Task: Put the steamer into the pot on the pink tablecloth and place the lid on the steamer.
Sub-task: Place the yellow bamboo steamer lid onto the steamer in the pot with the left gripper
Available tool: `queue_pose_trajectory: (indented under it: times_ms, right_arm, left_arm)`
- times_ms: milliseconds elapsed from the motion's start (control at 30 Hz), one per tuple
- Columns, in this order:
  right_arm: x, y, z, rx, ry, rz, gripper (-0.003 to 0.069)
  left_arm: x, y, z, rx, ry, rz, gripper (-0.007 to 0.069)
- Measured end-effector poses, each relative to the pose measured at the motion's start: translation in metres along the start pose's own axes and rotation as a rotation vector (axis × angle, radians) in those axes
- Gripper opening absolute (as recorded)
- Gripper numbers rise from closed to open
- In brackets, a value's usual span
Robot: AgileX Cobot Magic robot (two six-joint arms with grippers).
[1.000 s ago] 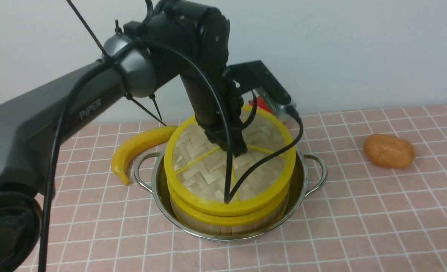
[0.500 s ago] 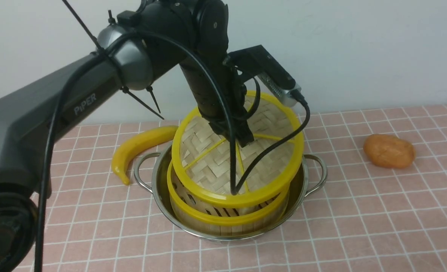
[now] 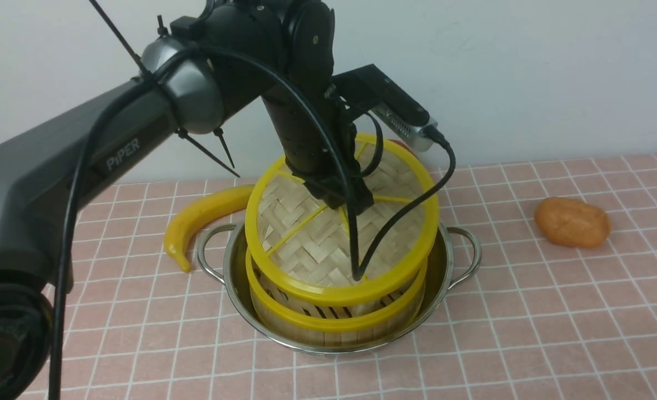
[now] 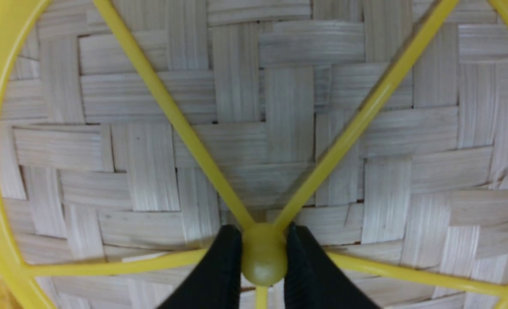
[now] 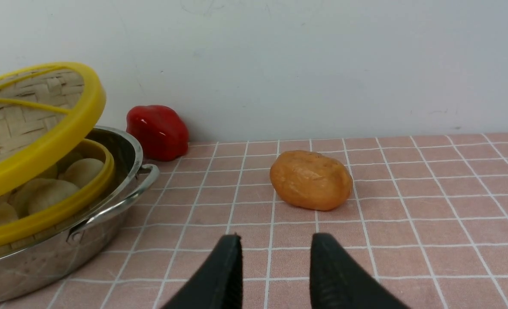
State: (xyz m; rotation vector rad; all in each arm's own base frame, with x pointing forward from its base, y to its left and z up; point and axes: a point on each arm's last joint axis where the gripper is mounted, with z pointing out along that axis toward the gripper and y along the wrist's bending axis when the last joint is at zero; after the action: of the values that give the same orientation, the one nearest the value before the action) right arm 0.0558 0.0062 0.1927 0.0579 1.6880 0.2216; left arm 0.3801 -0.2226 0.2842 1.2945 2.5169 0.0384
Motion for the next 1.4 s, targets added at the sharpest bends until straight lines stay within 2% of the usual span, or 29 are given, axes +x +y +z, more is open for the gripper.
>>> queue_pose_trajectory:
  times_ms: [300,667,967,1400]
  right_arm:
    - [0.000,0.000,0.000,0.000,0.000,0.000,0.0243]
    - [0.000,0.000,0.000,0.000,0.000,0.000,0.0243]
    - [0.000,0.000,0.000,0.000,0.000,0.000,0.0243]
    - [0.000,0.000,0.000,0.000,0.000,0.000,0.0243]
  left_arm:
    - [0.007,-0.003,-0.008,0.002,0.005,-0.023,0.0117]
    - [0.010,-0.004,-0.008,0.000,0.015,0.034,0.0117]
    - [0.009,-0.004,0.018,0.021,0.066,0.069,0.0117]
    - [0.010,-0.003,0.020,0.010,0.076,0.097,0.0117]
